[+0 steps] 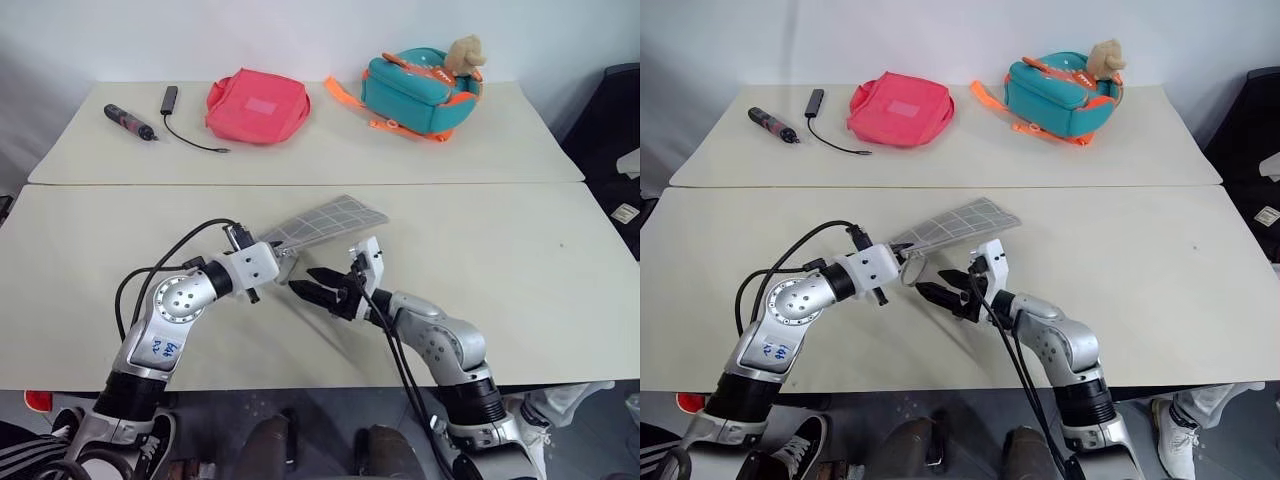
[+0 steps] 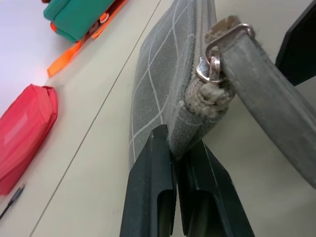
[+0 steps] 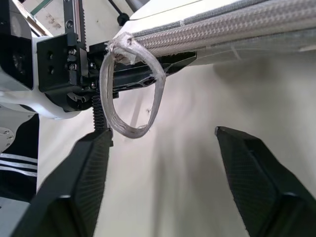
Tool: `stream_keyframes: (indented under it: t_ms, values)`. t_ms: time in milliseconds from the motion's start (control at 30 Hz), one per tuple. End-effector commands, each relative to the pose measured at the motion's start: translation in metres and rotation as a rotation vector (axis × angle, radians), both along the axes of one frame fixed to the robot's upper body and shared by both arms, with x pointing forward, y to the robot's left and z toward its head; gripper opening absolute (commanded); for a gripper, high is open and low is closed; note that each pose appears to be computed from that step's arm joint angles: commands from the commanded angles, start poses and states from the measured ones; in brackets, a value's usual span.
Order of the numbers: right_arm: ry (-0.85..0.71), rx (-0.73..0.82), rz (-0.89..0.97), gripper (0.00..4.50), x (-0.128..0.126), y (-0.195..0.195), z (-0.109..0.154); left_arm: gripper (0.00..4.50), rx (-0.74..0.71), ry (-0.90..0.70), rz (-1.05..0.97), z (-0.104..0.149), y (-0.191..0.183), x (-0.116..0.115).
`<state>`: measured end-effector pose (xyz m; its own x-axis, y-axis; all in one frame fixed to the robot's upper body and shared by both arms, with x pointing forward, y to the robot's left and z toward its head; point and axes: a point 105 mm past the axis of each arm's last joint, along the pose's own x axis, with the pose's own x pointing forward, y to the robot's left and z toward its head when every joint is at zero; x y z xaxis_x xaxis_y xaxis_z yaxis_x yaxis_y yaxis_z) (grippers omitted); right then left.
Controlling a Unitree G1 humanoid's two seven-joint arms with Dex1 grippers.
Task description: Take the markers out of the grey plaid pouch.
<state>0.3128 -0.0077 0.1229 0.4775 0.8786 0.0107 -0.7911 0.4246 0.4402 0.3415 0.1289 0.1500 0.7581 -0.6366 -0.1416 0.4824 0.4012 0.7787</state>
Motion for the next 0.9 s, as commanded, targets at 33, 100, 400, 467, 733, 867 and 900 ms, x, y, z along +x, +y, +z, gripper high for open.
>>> stream_keyframes:
  t_ms: [33, 100, 400, 467, 733, 867, 900]
  values:
    - [-0.006, 0.061, 0.001, 3.29, 0.000, 0.009, 0.013, 0.00, 0.029, -0.084, -0.055, 0.016, -0.010, -0.006]
    - [-0.002, 0.062, 0.005, 3.29, 0.000, 0.013, 0.013, 0.00, 0.027, -0.084, -0.061, 0.015, -0.012, -0.006]
    - [0.014, 0.108, 0.039, 1.98, -0.001, 0.020, 0.019, 0.00, 0.022, -0.089, -0.063, 0.014, -0.016, -0.008]
    - [0.019, 0.116, 0.051, 1.22, -0.003, 0.020, 0.019, 0.00, 0.017, -0.089, -0.061, 0.015, -0.016, -0.008]
    - [0.012, 0.092, 0.028, 0.05, -0.002, 0.007, 0.014, 0.00, 0.019, -0.093, -0.053, 0.015, -0.013, -0.009]
    - [0.004, 0.065, 0.027, 0.05, -0.004, -0.007, 0.012, 0.00, 0.041, -0.094, -0.049, 0.014, -0.005, -0.009]
    - [-0.002, 0.054, 0.022, 0.05, -0.003, -0.011, 0.012, 0.00, 0.048, -0.094, -0.049, 0.014, -0.002, -0.009]
